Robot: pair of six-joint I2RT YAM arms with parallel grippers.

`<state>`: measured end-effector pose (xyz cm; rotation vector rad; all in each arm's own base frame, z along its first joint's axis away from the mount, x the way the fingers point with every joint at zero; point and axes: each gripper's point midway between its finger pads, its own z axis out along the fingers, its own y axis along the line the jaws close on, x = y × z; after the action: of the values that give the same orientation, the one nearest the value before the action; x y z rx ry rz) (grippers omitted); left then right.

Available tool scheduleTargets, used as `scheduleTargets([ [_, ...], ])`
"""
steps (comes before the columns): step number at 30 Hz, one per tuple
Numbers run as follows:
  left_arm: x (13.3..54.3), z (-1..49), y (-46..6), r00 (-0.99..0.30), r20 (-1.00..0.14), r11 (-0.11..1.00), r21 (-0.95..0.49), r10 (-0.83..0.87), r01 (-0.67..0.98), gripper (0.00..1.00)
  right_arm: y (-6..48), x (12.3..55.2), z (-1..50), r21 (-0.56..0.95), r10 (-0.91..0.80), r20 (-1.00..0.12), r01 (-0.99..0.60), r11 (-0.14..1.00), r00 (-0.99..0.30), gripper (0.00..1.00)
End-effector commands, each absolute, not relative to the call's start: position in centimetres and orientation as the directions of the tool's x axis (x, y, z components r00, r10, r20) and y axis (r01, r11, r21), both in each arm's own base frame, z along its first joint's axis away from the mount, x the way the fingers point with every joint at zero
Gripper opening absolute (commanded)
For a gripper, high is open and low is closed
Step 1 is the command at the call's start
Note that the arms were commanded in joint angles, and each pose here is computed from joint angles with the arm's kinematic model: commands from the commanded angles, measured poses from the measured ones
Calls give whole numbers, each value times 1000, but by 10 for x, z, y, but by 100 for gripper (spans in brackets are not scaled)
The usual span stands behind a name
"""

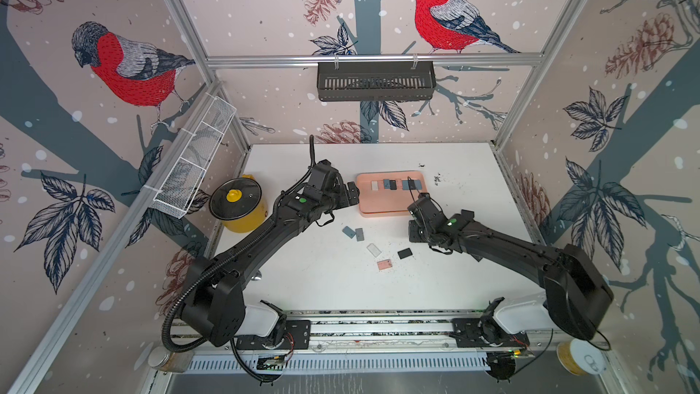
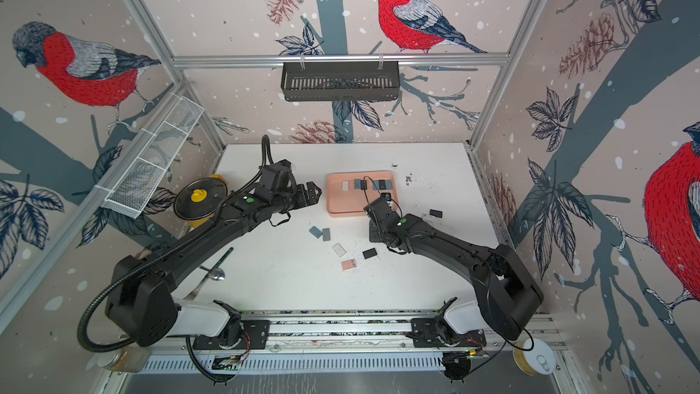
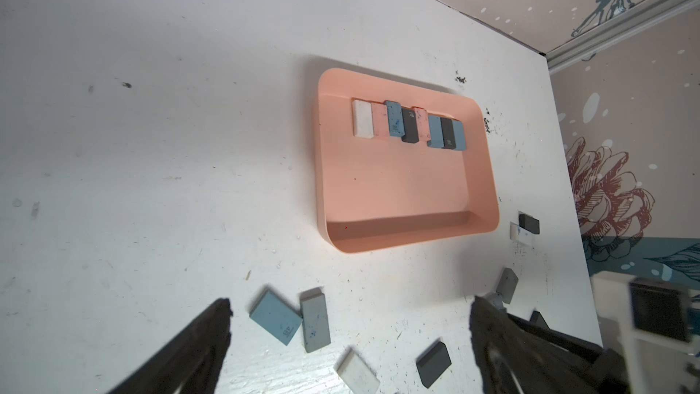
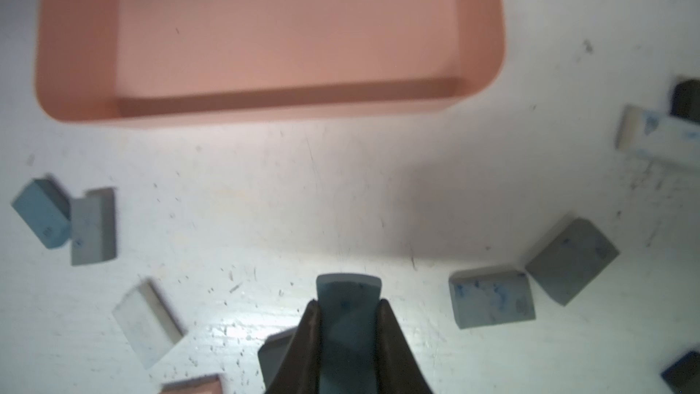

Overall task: Put the eraser in the storage box
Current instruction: Pick up the eraser from the center of the board, then place the eraser in the storage box.

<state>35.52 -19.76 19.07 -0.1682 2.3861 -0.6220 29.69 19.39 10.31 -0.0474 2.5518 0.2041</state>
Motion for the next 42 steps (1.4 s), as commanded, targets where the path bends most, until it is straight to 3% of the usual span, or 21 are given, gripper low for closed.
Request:
scheduleTargets([
  [1,358,199,-188,-765,-573,874,-485,-293,28,97,194,324,129,104,-36,-596,-122,987,-802,22],
  [8,371,204,-184,-786,-516,809,-587,-340,35,97,220,392,163,143,-14,-651,-142,979,-759,23],
  [16,375,205,-192,-888,-334,584,-807,-317,95,97,271,447,143,200,-13,-627,-177,964,-779,23],
  [32,373,162,-186,-915,-261,535,-842,-307,61,97,356,492,78,252,-41,-561,-217,943,-827,24],
  [42,372,157,-184,-919,-244,532,-846,-310,45,97,371,504,53,242,-46,-549,-212,947,-835,25],
])
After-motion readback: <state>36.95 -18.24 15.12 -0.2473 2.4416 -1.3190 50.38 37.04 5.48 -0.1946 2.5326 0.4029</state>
